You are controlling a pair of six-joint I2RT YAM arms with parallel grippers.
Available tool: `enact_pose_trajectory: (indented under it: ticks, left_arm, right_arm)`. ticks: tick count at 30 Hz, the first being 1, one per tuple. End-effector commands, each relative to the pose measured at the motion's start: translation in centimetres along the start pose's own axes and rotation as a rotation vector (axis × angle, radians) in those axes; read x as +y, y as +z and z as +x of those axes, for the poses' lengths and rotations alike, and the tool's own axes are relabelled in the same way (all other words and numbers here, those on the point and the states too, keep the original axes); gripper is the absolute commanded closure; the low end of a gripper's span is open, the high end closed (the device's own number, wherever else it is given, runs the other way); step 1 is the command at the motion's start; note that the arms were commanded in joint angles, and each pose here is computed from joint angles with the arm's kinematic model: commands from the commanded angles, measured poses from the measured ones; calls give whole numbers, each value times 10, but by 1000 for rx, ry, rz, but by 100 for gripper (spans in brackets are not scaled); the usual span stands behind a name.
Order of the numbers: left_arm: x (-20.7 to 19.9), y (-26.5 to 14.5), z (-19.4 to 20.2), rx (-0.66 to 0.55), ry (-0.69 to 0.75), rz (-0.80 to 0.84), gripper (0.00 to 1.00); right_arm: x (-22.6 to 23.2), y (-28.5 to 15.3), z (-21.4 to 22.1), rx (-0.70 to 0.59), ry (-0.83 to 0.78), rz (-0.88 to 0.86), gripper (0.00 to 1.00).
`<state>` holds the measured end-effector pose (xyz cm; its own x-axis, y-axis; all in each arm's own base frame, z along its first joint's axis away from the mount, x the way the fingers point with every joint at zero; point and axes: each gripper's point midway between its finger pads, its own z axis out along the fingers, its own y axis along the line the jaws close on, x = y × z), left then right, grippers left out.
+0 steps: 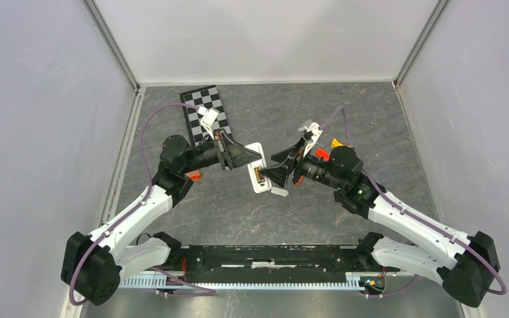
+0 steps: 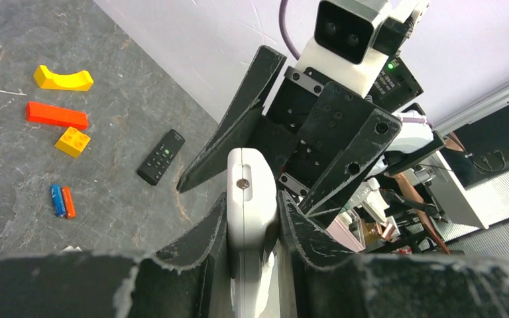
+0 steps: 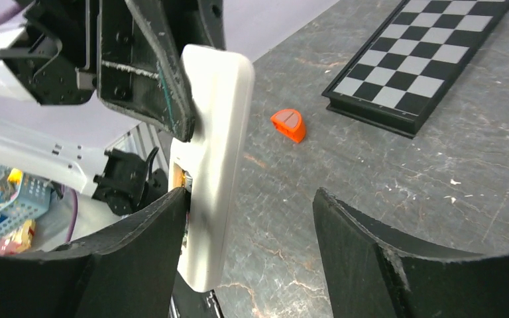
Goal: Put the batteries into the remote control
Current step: Load the battery into the remote control.
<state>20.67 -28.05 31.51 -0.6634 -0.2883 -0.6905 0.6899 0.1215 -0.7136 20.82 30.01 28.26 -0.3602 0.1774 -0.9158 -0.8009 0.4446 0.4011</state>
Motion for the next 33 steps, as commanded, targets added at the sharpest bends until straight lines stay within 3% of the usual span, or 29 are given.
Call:
enact_pose_trajectory:
  ticks: [1, 10, 20, 28, 33]
  left_arm:
    - [-31, 1, -14, -4, 94, 109, 98]
    - [-46, -4, -10, 16, 127, 178, 98]
    - [-63, -8, -9, 22, 156, 259, 98]
    - [-47, -5, -10, 2, 133, 182, 98]
    - [3, -3, -9, -26, 84, -50, 98]
  right_arm:
    - [18, 3, -9, 12, -92, -108, 29]
    - [-11, 7, -9, -24, -7, 62, 52]
    - [-65, 9, 29, 113, 114, 351, 71]
    - [-72, 6, 39, 153, 142, 401, 69]
    - [-48, 7, 19, 114, 64, 262, 44]
